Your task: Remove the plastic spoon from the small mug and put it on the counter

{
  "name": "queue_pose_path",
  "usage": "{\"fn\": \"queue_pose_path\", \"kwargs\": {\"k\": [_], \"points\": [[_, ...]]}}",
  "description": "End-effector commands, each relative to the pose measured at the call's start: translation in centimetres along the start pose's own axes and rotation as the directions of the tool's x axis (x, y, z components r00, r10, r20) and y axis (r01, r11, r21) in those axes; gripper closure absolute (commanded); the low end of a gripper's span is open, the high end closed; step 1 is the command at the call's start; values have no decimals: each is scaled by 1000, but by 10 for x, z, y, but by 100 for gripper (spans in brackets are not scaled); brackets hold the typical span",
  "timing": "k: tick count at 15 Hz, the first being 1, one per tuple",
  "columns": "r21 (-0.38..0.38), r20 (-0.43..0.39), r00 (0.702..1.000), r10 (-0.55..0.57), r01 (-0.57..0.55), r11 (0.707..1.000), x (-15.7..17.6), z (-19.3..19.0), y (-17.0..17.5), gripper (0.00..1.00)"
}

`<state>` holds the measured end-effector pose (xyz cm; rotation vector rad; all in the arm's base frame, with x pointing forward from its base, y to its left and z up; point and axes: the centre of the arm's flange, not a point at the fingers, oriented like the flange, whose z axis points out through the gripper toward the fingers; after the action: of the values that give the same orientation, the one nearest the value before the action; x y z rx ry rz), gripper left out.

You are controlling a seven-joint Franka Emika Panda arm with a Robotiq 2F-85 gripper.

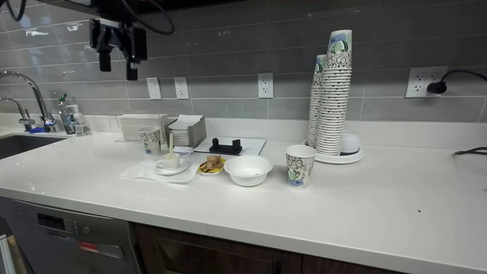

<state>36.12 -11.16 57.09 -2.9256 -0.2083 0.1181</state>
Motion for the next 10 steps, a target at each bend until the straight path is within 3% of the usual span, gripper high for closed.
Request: {"fn": "queue_pose_path", "kwargs": {"k": [1,9,10], "points": [[0,0,1000,0,0,1000,0,0,0,0],[0,0,1000,0,0,1000,0,0,0,0],[-8,16,999,-43,43,999,11,7,-11,0]]}}
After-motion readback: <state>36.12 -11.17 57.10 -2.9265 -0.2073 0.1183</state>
